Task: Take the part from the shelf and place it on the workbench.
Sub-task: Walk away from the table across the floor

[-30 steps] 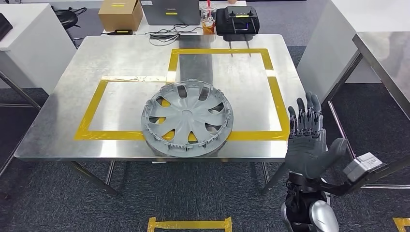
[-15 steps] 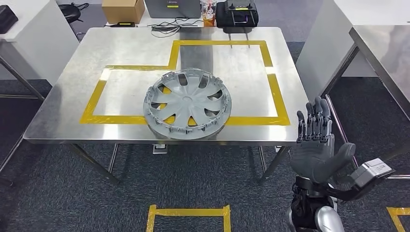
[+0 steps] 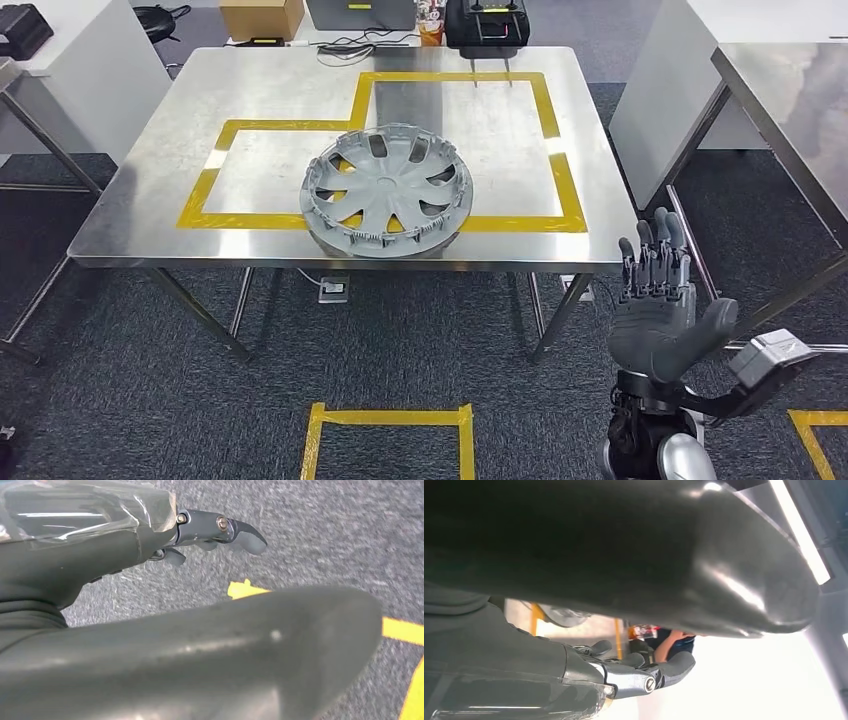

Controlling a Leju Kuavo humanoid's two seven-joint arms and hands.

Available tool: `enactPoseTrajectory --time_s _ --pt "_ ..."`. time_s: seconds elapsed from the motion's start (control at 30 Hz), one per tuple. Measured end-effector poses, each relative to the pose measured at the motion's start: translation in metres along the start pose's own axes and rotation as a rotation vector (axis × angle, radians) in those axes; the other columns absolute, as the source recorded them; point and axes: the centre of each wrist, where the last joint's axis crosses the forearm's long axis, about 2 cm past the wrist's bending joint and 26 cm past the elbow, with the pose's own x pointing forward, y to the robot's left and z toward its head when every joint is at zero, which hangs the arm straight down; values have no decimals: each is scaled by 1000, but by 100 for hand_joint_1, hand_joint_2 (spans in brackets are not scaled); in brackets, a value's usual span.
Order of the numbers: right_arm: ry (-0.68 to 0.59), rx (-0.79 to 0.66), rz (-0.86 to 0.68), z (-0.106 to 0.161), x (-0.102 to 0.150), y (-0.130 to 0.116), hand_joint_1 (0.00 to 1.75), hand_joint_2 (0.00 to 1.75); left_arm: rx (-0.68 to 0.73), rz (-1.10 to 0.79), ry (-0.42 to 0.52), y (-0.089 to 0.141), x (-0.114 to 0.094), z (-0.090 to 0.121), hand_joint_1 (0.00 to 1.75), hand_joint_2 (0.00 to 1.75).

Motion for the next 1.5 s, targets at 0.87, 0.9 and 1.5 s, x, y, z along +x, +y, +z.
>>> enactPoseTrajectory --time_s 0.87,0.9,1.5 --pt "922 -498 311 107 -103 -118 0 0 -36 -52 48 16 4 -5 0 0" --pt "941 -506 309 110 -105 -119 0 0 -35 -52 45 17 5 -5 0 0" --pt "1401 -603 321 190 -145 -158 0 0 -1 -43 42 6 9 -5 0 0"
